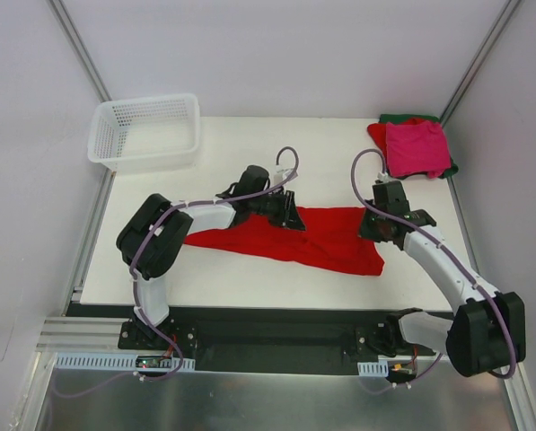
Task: Fold and stack the t-shirts
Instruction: Fold the other side of the tshirt into a rectangle
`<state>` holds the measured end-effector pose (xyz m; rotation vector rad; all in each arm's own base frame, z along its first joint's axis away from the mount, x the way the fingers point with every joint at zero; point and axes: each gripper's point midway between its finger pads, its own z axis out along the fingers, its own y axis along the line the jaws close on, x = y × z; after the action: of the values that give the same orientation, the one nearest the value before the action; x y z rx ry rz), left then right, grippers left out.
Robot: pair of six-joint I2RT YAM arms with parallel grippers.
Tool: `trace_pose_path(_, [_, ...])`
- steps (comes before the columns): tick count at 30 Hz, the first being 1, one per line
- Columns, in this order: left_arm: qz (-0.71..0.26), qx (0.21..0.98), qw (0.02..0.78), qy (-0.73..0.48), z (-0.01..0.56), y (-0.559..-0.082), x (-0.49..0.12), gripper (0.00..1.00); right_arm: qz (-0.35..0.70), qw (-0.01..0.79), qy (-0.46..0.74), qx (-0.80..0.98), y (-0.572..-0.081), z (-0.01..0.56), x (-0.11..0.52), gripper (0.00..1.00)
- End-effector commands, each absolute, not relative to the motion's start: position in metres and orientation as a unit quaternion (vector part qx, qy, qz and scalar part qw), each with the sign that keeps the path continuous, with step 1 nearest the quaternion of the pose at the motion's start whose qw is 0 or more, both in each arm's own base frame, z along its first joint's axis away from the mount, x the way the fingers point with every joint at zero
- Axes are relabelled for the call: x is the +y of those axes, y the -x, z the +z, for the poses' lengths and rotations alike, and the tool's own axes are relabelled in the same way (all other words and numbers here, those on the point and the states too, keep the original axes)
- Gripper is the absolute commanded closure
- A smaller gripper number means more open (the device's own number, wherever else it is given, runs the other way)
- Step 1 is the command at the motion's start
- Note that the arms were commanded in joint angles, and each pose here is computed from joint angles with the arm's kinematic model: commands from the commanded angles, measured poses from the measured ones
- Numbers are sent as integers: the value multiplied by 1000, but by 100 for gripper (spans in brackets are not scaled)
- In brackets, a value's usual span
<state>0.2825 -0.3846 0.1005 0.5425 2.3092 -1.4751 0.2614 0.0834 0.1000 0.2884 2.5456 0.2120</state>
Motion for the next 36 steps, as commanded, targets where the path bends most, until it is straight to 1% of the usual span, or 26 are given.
trace_pose_path(1, [-518,809,194,-202,105,-275,-377,91,123,276,-95,949,-273,92,102,99])
trace_pose_path(2, [-517,809,196,-201,104,-275,-377,94,128,272,-92,949,-277,87,106,99])
trace_pose_path(7, [-516,814,186,-194,90,-269,-373,96,164,250,-82,951,-288,71,125,99])
trace_pose_path(14, [-517,813,187,-191,84,-272,-375,97,159,243,-78,954,-297,59,128,99])
trace_pose_path(21, [-525,809,184,-190,81,-275,-381,96,150,222,-77,961,-292,45,126,99])
trace_pose_path(22, [-525,809,183,-191,80,-275,-382,93,150,221,-76,961,-292,44,126,99])
trace_pose_path(23, [-523,811,181,-190,78,-274,-382,86,150,222,-77,960,-292,44,126,99])
trace_pose_path(24, [-523,811,180,-191,76,-273,-383,74,150,221,-76,961,-291,44,126,99])
trace_pose_path(27, [-517,816,176,-192,69,-269,-383,69,149,220,-76,961,-291,43,125,99])
trace_pose_path(28, [-514,817,175,-192,66,-268,-382,65,148,219,-76,961,-290,43,125,99])
trace_pose_path(32, [-504,824,172,-191,55,-265,-380,63,147,219,-76,962,-289,43,125,99])
trace_pose_path(36, [-503,825,169,-193,51,-264,-381,65,147,215,-75,963,-288,41,125,99])
